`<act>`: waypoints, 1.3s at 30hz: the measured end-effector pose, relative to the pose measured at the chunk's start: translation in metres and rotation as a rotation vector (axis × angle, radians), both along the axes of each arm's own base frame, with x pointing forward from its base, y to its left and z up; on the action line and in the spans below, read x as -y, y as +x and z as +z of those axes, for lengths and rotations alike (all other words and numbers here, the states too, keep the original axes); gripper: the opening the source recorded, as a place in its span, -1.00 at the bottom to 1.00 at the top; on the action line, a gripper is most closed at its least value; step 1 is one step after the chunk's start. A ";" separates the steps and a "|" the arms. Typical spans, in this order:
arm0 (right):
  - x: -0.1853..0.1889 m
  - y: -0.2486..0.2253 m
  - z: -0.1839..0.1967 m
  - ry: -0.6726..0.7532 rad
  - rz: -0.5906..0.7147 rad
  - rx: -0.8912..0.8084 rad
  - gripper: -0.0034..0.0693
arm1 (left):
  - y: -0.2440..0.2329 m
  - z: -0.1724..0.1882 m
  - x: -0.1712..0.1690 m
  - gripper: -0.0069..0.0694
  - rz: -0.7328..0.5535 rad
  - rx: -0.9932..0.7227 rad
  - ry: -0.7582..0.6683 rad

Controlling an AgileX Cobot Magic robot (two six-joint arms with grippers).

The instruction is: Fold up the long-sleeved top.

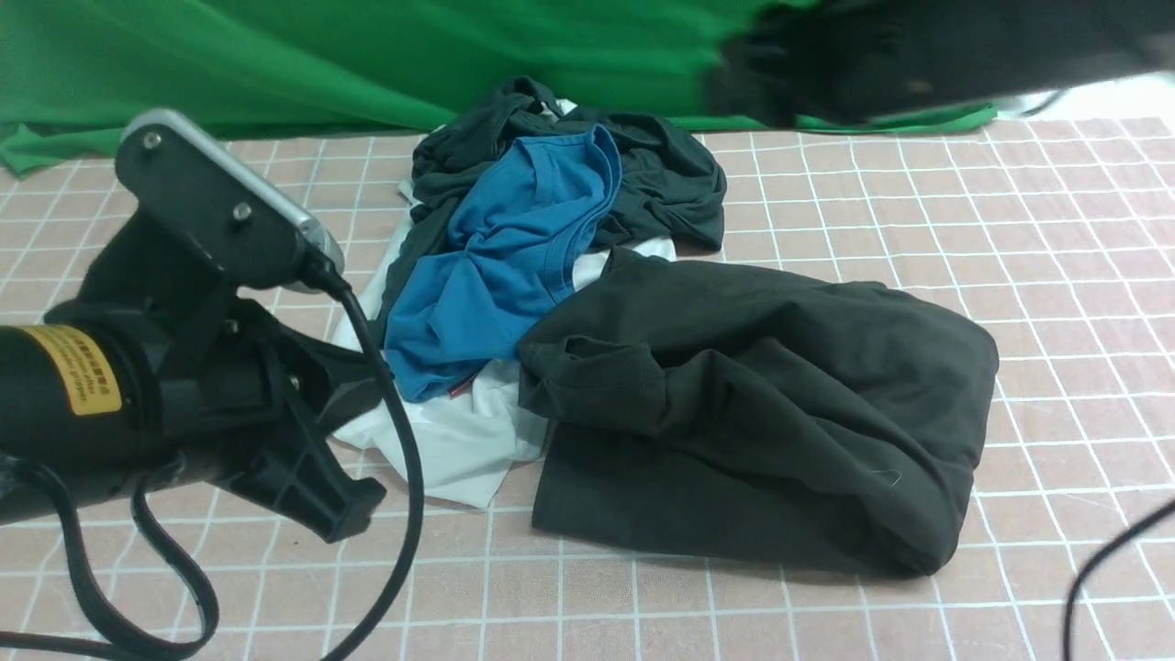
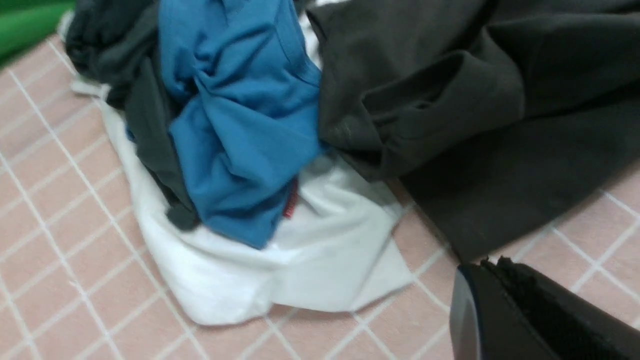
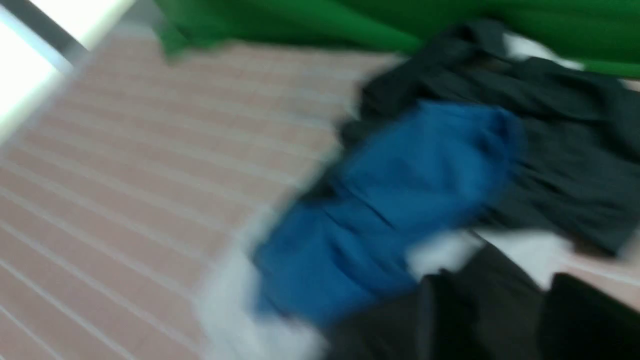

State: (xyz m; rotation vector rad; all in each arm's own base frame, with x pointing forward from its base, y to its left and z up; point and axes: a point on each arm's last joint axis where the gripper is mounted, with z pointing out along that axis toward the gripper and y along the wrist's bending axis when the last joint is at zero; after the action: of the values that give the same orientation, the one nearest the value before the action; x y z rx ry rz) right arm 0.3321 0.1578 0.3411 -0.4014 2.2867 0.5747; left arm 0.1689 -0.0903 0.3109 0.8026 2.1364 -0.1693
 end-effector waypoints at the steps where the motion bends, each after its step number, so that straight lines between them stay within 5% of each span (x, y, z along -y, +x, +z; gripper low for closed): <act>1: 0.004 -0.004 -0.002 -0.054 0.009 -0.024 -0.41 | 0.000 -0.001 0.001 -0.77 0.001 -0.011 -0.013; 7: 0.019 -0.018 -0.063 -0.246 0.002 -0.147 -0.73 | 0.025 -0.013 0.021 -0.77 -0.005 -0.136 -0.064; 12: 0.024 -0.019 -0.118 -0.256 -0.053 -0.125 -0.76 | 0.056 -0.017 0.038 -0.76 0.001 -0.180 -0.068; 18: 0.014 -0.038 -0.162 -0.341 0.029 -0.325 -0.76 | 0.086 -0.029 0.059 -0.56 -0.064 -0.247 -0.046; 22: 0.001 -0.056 -0.164 -0.383 0.112 -0.405 -0.76 | 0.099 -0.034 0.066 -0.31 -0.087 -0.257 -0.023; 24: -0.004 -0.065 -0.158 -0.396 0.147 -0.430 -0.75 | 0.107 -0.032 0.070 -0.03 -0.121 -0.233 -0.001; 30: 0.016 -0.076 -0.119 -0.364 0.118 -0.392 -0.72 | 0.116 -0.044 0.079 0.45 -0.212 -0.240 0.035; 39: 0.062 -0.102 -0.076 -0.348 0.021 -0.295 -0.67 | 0.115 -0.072 0.097 0.56 -0.415 -0.265 0.147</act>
State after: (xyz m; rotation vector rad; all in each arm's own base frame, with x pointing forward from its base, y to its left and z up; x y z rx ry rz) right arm 0.2299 0.0957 0.2653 -0.5375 2.6796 0.2545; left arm 0.2840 -0.1870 0.2386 1.3731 2.2181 -0.3535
